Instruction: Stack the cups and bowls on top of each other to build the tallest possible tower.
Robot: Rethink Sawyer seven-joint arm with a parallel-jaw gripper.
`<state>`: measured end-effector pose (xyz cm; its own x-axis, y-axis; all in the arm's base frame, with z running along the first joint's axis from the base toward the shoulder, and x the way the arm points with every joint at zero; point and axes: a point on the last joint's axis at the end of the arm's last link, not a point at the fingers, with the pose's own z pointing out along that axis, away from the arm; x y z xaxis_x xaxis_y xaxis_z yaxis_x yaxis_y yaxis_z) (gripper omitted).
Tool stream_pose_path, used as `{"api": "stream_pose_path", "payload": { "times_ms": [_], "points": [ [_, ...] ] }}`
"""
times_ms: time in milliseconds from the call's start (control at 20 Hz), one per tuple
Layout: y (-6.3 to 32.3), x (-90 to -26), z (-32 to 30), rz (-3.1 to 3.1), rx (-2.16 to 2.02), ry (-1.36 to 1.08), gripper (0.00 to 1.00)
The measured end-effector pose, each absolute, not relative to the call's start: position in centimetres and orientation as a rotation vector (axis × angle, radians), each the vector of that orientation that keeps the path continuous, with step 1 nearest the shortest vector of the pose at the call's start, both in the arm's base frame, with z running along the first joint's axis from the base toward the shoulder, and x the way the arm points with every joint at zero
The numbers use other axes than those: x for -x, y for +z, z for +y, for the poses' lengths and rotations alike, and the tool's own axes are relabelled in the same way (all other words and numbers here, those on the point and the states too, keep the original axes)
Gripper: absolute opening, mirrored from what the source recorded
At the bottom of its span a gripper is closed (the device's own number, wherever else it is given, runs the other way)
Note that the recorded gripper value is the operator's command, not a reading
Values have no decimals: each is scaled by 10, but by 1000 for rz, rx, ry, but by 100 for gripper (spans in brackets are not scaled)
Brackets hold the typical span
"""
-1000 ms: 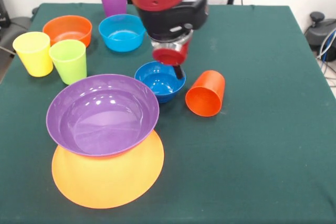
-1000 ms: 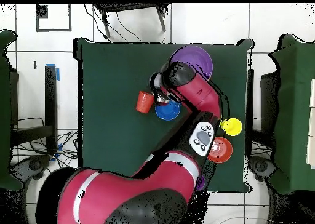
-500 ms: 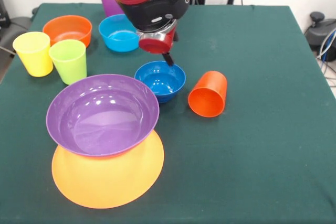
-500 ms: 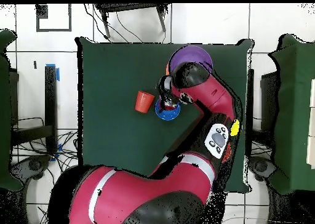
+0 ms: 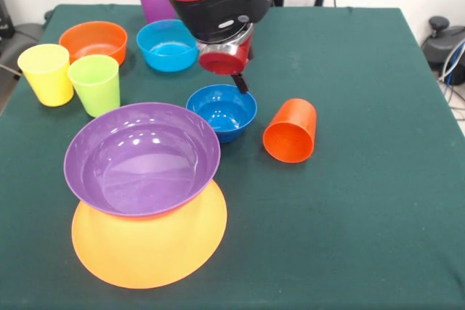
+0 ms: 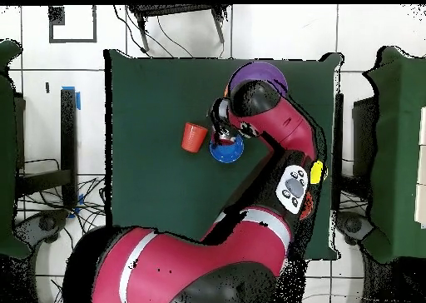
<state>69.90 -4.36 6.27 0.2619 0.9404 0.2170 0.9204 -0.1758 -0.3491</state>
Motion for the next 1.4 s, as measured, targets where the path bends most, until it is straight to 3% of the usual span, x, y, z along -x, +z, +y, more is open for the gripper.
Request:
{"api": "stream_pose_path", "payload": {
  "times_ms": [750, 1400],
  "points": [
    [74, -746, -28, -1817, 2108, -14, 100],
    [23, -750, -11, -1810, 2066, -55, 100]
  ]
}}
